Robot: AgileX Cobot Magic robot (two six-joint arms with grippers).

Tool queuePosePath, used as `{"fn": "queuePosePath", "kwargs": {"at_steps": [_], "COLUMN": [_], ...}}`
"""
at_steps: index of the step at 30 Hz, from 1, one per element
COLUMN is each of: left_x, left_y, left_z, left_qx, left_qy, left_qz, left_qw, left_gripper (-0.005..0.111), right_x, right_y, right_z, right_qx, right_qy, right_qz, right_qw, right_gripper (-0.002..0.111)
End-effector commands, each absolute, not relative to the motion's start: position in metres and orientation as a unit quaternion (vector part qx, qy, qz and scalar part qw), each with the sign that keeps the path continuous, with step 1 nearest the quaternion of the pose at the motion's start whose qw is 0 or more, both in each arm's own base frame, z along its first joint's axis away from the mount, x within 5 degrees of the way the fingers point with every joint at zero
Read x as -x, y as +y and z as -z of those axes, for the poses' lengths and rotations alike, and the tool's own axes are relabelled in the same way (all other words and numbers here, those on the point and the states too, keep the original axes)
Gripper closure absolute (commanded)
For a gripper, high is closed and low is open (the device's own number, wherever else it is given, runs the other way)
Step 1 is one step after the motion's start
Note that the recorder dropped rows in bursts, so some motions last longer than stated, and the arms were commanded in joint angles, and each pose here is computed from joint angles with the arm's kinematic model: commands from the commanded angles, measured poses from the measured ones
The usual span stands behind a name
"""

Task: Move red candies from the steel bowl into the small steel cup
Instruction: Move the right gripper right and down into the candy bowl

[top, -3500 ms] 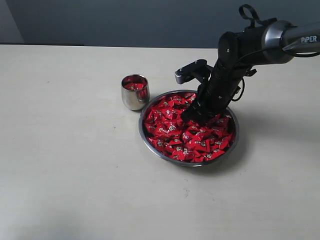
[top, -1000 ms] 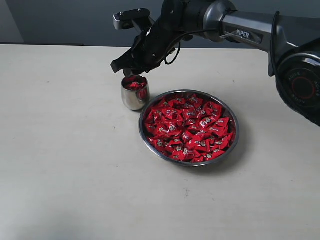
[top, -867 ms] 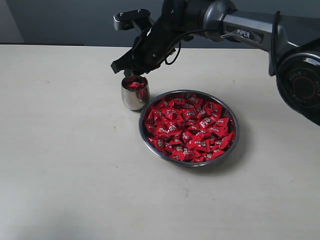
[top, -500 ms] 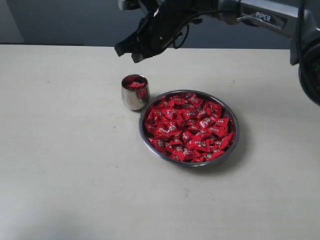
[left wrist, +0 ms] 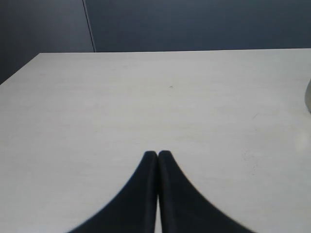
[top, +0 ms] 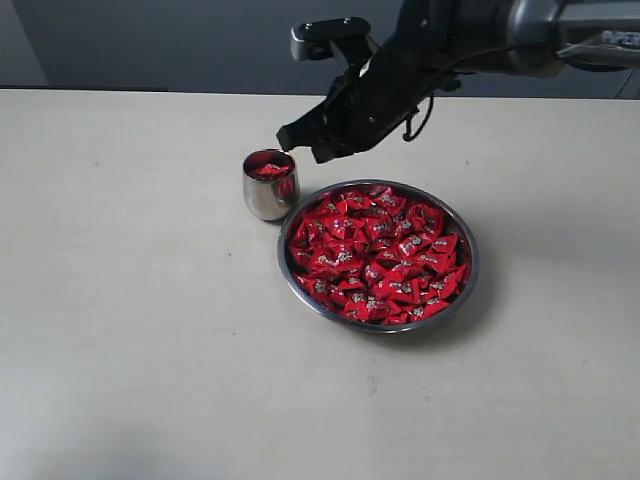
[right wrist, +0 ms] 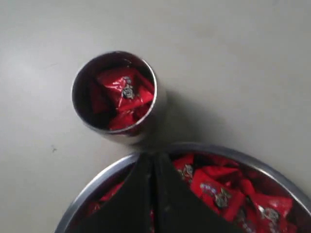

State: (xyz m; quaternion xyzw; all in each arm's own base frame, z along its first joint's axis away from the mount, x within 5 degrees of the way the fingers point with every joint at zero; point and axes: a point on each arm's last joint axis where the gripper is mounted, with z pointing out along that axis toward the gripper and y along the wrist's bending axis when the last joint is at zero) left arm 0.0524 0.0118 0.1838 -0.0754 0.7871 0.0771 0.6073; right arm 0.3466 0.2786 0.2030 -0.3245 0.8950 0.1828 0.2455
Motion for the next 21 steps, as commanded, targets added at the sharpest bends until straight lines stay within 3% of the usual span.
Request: {"fn": "queuePosePath", "kwargs": {"at_steps": [1,8,14,21], "left_x": [-0.053,-0.053,-0.053,-0.053], "left_y": [0.011,0.011,0.011,0.011], "left_z": [-0.183,-0.183,-0.183,-0.183], "left_qx": [0.075,0.075,0.075,0.075], "left_qy": [0.784,0.784,0.784,0.784], "left_qz": [-0.073,-0.073,-0.073,-0.073], "left_qw": [0.612,0.612,0.612,0.612], "left_gripper": [0.106,0.106,0.106,0.106], "right_x": [-0.321,-0.282,-0.269,-0.263], "right_y": [0.25,0.214,0.187,0.178], "right_z": [-0.22,-0.202,-0.175,-0.168], "right_qx": [0.305,0.289,0.252,0.244], "right_qy": [0.886,0.892,0.923,0.936], "right_qz": [-0.174,-0.151,-0.136,-0.133], "right_qw": [0.303,0.313,0.258,0.213], "right_gripper": [0.109,0.109,0.109,0.109]}}
